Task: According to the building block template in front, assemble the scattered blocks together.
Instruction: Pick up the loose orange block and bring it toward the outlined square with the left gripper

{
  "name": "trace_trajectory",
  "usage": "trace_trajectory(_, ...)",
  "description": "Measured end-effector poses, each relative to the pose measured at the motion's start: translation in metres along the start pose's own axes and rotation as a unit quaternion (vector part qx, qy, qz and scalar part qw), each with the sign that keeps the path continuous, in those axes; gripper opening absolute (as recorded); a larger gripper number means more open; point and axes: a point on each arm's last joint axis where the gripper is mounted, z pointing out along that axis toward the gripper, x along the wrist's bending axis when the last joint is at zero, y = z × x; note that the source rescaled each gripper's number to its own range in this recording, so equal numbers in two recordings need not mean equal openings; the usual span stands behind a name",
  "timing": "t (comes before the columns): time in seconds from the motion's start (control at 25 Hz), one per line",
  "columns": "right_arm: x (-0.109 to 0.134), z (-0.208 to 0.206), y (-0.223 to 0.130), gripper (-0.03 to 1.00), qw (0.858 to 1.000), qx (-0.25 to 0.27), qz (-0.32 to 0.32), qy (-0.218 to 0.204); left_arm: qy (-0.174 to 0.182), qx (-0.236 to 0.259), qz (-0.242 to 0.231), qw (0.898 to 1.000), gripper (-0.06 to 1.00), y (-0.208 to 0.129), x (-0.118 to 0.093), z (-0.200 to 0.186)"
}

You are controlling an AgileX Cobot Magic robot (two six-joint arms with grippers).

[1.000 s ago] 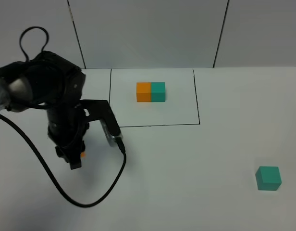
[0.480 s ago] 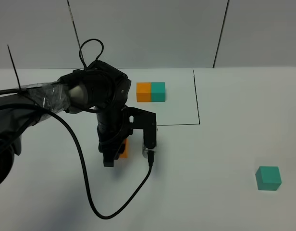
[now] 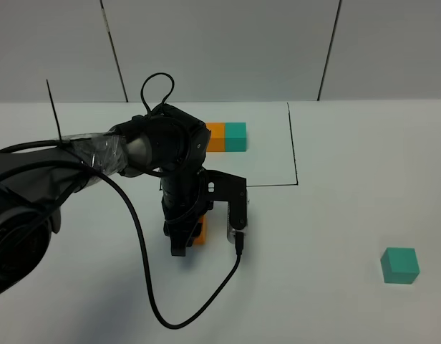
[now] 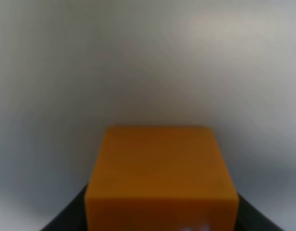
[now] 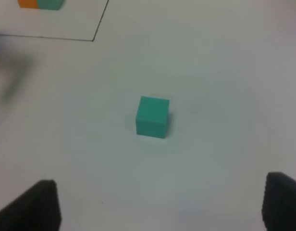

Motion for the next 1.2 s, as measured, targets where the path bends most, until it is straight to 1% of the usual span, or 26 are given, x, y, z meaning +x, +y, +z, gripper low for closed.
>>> trace_trajectory(0.48, 0.000, 0.000, 0.000, 0.72, 1.000, 0.000, 0.000, 0.000, 0.006, -0.002, 0.006, 1.000, 0.03, 0.000, 0.001, 0.000)
trace_trajectory(0.52, 0.000, 0.000, 0.000, 0.72, 1.000, 0.000, 0.000, 0.000, 0.006, -0.002, 0.005, 1.000, 0.07, 0.000, 0.001, 0.000)
trace_trajectory(0.56, 0.000, 0.000, 0.000, 0.72, 1.000, 0.000, 0.000, 0.000, 0.006, -0.002, 0.003, 1.000, 0.17, 0.000, 0.001, 0.000)
trace_trajectory(0.6, 0.000, 0.000, 0.000, 0.72, 1.000, 0.000, 0.000, 0.000, 0.006, -0.002, 0.001, 1.000, 0.28, 0.000, 0.001, 0.000)
trace_trajectory(0.72, 0.000, 0.000, 0.000, 0.72, 1.000, 0.000, 0.000, 0.000, 0.006, -0.002, -0.005, 1.000, 0.70, 0.000, 0.001, -0.001)
trace_trajectory(0.8, 0.000, 0.000, 0.000, 0.72, 1.000, 0.000, 0.000, 0.000, 0.010, -0.005, -0.008, 1.000, 0.90, 0.000, 0.001, -0.005)
trace_trajectory(0.84, 0.000, 0.000, 0.000, 0.72, 1.000, 0.000, 0.000, 0.000, 0.013, -0.007, -0.009, 1.000, 0.96, 0.000, 0.001, -0.009)
trace_trajectory(0.88, 0.000, 0.000, 0.000, 0.72, 1.000, 0.000, 0.000, 0.000, 0.018, -0.010, -0.011, 1.000, 0.99, 0.000, 0.001, -0.014)
trace_trajectory(0.96, 0.000, 0.000, 0.000, 0.72, 1.000, 0.000, 0.000, 0.000, 0.027, -0.020, -0.024, 0.999, 1.00, -0.001, 0.001, -0.026)
trace_trajectory(1.08, 0.000, 0.000, 0.000, 0.72, 1.000, 0.000, 0.000, 0.000, 0.049, -0.042, -0.062, 0.996, 1.00, -0.003, 0.000, -0.054)
trace_trajectory(1.16, 0.000, 0.000, 0.000, 0.72, 1.000, 0.000, 0.000, 0.000, 0.063, -0.055, -0.104, 0.991, 1.00, -0.005, -0.001, -0.071)
trace_trajectory(1.2, 0.000, 0.000, 0.000, 0.72, 1.000, 0.000, 0.000, 0.000, 0.069, -0.063, -0.134, 0.987, 1.00, -0.006, -0.002, -0.080)
